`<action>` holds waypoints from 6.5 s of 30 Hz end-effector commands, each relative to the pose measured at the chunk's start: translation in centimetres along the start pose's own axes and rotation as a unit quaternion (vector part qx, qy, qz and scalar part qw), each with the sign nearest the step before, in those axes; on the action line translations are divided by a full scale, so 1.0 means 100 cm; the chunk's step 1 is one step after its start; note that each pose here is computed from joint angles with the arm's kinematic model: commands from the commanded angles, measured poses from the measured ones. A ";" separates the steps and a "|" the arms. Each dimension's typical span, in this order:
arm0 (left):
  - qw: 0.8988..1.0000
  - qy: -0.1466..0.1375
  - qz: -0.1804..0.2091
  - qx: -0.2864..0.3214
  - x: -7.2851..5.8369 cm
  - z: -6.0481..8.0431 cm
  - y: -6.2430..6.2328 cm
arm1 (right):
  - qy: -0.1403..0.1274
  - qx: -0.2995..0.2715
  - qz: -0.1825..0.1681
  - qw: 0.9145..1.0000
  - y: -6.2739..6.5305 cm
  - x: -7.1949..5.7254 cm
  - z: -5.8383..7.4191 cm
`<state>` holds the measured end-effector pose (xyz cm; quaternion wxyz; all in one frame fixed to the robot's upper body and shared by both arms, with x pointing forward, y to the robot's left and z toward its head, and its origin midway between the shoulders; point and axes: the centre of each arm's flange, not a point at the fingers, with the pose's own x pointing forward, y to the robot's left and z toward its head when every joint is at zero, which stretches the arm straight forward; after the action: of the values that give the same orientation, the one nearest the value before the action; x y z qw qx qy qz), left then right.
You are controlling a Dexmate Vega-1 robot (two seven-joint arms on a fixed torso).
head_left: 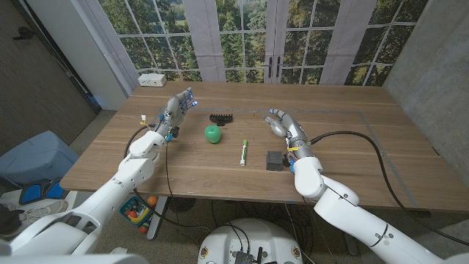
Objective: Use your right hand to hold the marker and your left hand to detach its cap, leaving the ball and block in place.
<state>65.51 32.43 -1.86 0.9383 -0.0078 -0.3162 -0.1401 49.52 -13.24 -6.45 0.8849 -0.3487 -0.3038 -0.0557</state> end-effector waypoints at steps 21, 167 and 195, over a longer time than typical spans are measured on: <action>1.000 -0.008 -0.007 -0.007 -0.005 -0.001 0.001 | -0.011 -0.102 0.012 0.995 0.032 -0.019 0.022; 0.998 -0.051 -0.039 -0.025 -0.015 0.008 0.018 | 0.137 -0.368 0.060 0.918 0.116 -0.010 0.000; 0.998 -0.050 -0.040 -0.015 -0.012 0.013 0.016 | 0.135 -0.370 0.034 0.919 0.105 0.004 -0.021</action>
<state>64.25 34.47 -1.73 0.9138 -0.0238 -0.3625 -0.1819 53.51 -5.91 -13.52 0.7150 -0.6739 -0.0972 -0.1589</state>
